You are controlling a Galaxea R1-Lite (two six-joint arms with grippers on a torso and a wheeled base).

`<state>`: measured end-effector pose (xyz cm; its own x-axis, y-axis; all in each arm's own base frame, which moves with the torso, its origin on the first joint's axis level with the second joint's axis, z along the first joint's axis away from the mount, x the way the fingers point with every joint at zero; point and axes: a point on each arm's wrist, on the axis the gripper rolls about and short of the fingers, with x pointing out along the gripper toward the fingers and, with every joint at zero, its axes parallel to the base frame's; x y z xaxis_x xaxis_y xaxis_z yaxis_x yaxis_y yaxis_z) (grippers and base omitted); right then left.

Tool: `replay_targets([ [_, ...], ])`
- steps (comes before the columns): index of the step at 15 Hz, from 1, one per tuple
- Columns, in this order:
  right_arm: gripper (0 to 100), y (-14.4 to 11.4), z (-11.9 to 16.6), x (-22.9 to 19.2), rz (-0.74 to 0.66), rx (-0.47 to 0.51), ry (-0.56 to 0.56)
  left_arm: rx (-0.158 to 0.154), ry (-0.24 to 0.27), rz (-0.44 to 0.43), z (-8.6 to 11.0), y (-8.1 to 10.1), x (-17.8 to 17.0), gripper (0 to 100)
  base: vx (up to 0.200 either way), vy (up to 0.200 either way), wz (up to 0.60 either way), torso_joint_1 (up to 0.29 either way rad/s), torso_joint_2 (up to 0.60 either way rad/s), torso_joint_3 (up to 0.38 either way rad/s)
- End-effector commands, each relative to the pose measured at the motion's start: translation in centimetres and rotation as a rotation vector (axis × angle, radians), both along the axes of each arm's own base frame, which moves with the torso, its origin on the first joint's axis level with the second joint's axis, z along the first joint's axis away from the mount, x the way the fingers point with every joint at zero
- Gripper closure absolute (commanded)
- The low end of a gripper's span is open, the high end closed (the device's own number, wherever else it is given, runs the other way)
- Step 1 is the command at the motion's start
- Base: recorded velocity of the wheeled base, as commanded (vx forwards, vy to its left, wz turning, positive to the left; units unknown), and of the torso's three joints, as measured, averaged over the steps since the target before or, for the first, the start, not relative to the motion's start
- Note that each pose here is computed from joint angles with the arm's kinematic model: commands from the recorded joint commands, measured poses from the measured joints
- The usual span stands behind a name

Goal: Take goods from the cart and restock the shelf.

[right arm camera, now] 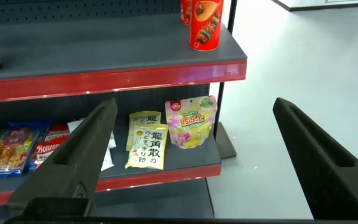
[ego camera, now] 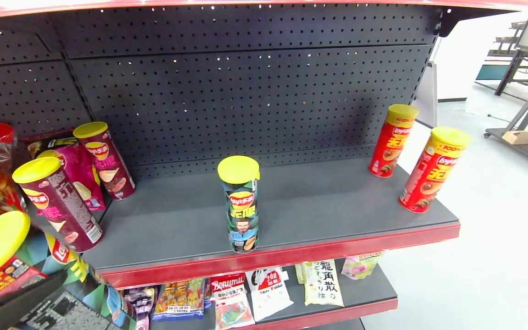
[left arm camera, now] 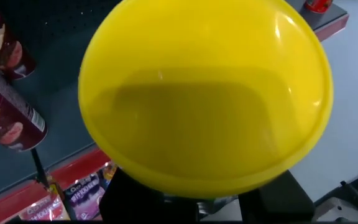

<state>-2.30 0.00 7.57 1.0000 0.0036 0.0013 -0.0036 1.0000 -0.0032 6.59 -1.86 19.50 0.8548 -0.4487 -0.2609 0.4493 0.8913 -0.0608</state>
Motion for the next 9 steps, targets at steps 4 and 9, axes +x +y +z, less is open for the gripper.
replay_targets([
  [4, 0, 0.0, 0.0, 0.0, 0.001, 0.0, 0.001, -0.016, 0.021, -0.008, -0.2, -1.3, 7.0, 100, 0.0, 0.0, 0.0, 0.0, 0.0, 0.0],
  [9, 0, 0.0, 0.0, 0.0, 0.001, 0.0, 0.001, -0.009, 0.053, -0.005, 0.0, -1.8, 9.3, 100, 0.0, 0.0, 0.0, 0.0, 0.0, 0.0],
])
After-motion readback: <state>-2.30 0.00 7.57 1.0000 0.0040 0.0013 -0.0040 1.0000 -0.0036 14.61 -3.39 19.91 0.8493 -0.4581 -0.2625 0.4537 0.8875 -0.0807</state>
